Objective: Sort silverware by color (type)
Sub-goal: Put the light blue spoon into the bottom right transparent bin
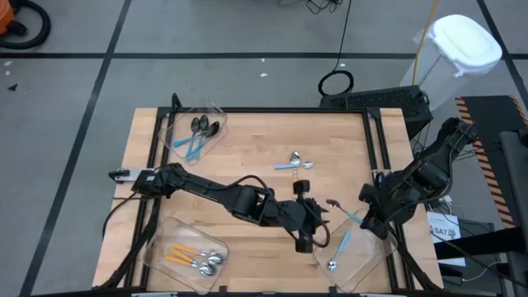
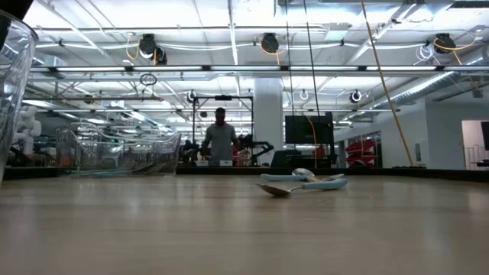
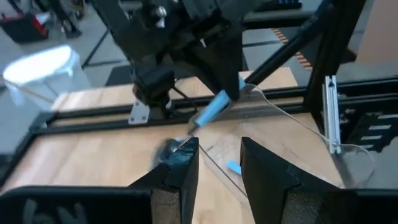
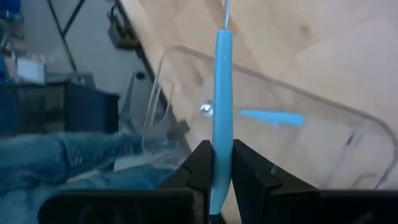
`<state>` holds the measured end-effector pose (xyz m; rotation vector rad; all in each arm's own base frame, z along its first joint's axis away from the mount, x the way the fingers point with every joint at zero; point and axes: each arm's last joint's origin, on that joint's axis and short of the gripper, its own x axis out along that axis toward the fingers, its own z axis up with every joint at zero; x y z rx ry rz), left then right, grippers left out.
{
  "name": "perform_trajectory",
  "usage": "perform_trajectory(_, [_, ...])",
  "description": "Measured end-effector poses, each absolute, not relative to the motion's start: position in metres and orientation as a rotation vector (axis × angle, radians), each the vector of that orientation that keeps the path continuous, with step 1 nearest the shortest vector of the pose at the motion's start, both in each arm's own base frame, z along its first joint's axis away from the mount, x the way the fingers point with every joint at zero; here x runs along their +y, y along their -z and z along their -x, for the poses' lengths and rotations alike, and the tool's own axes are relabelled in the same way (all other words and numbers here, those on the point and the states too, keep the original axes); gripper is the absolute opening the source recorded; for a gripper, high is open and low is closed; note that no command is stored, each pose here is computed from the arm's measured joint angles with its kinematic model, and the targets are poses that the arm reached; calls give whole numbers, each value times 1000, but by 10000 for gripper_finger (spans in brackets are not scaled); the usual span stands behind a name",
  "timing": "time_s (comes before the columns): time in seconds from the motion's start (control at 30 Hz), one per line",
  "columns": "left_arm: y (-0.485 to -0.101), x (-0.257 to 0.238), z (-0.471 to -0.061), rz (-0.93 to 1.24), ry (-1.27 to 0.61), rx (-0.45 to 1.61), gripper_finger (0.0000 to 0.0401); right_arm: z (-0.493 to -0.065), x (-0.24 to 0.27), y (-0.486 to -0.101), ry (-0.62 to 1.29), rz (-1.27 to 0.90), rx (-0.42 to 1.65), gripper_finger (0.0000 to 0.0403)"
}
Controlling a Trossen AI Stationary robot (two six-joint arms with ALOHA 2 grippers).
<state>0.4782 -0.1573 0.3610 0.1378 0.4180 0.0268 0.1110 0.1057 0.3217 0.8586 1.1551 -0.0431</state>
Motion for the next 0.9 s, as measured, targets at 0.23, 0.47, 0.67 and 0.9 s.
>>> perform_trajectory(0.23, [-363,-153,-481,-234,-9,401,126,-114,109,-325,-52,-914,1192,36])
perform_trajectory(0.47, [-360,-149,-485,-292,12,394,222,-117,110,-328,-161,-956,1277,36])
perform_trajectory(0.67, [-351,-160,-490,-391,4,379,277,-119,107,-330,-242,-1023,1371,36])
perform_trajectory(0.9, [-333,-178,-496,-421,-50,370,280,-126,99,-331,-247,-1119,1407,36])
